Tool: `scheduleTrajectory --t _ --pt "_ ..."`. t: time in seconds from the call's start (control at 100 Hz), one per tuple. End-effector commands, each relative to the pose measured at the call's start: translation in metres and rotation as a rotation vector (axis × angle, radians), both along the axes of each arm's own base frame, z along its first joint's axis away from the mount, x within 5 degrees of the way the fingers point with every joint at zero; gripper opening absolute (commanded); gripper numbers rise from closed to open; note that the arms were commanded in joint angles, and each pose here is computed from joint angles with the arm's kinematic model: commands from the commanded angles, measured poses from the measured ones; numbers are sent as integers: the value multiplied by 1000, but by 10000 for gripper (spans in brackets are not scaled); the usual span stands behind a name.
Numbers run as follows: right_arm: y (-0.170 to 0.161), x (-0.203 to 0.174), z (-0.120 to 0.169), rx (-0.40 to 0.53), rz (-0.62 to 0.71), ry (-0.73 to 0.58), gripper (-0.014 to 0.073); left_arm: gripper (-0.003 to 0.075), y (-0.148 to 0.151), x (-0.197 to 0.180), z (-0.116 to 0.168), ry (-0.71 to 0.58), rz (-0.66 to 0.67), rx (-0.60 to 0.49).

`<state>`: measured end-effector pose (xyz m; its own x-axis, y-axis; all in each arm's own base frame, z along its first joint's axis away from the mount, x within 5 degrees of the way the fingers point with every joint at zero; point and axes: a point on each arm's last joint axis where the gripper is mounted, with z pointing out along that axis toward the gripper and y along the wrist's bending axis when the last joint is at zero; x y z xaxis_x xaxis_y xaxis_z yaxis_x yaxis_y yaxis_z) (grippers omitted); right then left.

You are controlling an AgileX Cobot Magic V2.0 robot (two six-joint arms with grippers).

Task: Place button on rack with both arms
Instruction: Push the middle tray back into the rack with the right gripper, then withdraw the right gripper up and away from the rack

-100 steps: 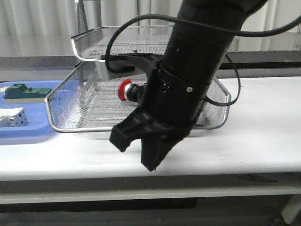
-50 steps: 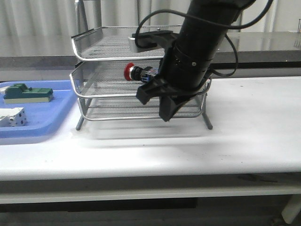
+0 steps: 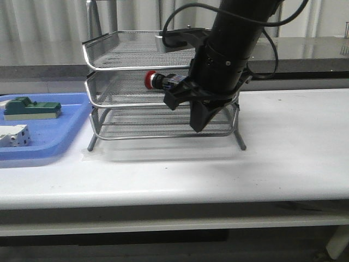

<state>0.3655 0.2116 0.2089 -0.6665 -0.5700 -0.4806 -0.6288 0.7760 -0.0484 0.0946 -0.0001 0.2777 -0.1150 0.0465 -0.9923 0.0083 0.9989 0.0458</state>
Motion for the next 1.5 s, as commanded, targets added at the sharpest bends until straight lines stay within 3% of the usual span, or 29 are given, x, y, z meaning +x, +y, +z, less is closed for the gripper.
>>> scheduleTrajectory --t 0.0,0.23,0.46,0.82,1.15,1.49 --pt "-3 -1 35 38 -9 -67 -59 -20 3 1 15 -91 34 -21" --pt "-9 -11 59 83 -66 -73 -59 -20 3 1 15 -91 34 -21" --pt "-21 -21 93 86 -84 -167 -59 -20 3 1 15 -91 34 -21" --pt "-92 -39 124 91 -268 -230 -59 -20 3 1 15 -91 34 -21" --pt "-165 -107 133 140 -470 -320 -59 -20 3 1 15 -91 34 -21" --pt "-193 -196 126 192 -518 -476 -59 -20 3 1 15 -91 34 -21"
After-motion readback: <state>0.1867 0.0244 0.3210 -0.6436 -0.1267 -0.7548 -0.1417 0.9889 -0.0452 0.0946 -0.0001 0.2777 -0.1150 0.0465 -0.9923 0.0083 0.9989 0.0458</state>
